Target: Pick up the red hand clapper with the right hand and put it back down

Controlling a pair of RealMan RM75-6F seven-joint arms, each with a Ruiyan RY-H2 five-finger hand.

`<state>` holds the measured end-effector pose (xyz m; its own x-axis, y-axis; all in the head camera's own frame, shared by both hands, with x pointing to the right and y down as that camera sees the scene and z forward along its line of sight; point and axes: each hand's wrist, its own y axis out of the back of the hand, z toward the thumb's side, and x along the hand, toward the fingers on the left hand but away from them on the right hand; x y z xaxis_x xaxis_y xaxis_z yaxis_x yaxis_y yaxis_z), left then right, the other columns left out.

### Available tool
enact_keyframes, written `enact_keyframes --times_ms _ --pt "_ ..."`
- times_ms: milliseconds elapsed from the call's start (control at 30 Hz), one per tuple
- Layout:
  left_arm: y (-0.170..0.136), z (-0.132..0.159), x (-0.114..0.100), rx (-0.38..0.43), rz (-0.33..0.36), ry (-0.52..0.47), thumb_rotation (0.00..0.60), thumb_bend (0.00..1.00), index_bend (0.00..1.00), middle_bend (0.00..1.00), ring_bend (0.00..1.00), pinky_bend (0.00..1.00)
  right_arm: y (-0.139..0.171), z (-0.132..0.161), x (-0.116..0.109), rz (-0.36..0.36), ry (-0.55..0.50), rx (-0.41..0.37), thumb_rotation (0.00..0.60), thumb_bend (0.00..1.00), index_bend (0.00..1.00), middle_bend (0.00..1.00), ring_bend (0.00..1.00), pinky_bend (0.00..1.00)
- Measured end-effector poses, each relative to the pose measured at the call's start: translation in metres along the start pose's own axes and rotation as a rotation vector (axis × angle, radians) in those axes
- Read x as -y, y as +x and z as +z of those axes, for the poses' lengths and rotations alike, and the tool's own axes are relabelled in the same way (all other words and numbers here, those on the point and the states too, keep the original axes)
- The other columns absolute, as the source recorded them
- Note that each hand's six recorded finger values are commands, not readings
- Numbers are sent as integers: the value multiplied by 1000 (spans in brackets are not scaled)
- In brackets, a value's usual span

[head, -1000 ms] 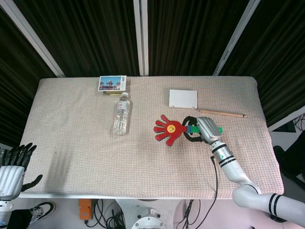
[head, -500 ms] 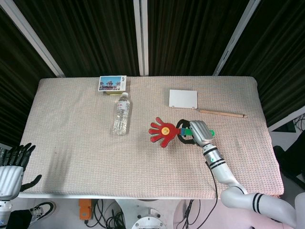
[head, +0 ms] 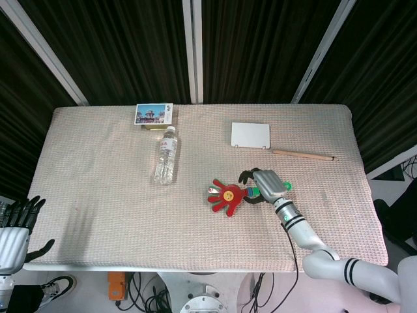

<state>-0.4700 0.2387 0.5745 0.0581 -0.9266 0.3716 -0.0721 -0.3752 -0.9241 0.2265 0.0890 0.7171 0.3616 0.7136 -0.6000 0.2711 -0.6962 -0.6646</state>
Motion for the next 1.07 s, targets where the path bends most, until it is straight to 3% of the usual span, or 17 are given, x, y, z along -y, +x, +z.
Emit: enact_keyframes --times_ms 233,400,533,900,1067 --pt "-1 -1 -2 -5 8 -1 600 180 38 0 0 0 17 -5 -29 -15 -4 46 600 0 0 0 0 0" --pt "-1 0 -2 -3 11 1 600 181 38 0 0 0 49 -20 -68 -110 34 60 600 0 0 0 0 0" --pt "0 2 -3 -1 12 2 600 181 38 0 0 0 86 -40 -85 -199 113 83 600 0 0 0 0 0" --pt "0 2 -6 8 11 8 600 180 38 0 0 0 240 -135 -84 -392 298 360 600 11 0 0 0 0" --pt "0 3 -6 11 10 10 600 181 38 0 0 0 277 -158 -74 -413 294 416 600 12 0 0 0 0"
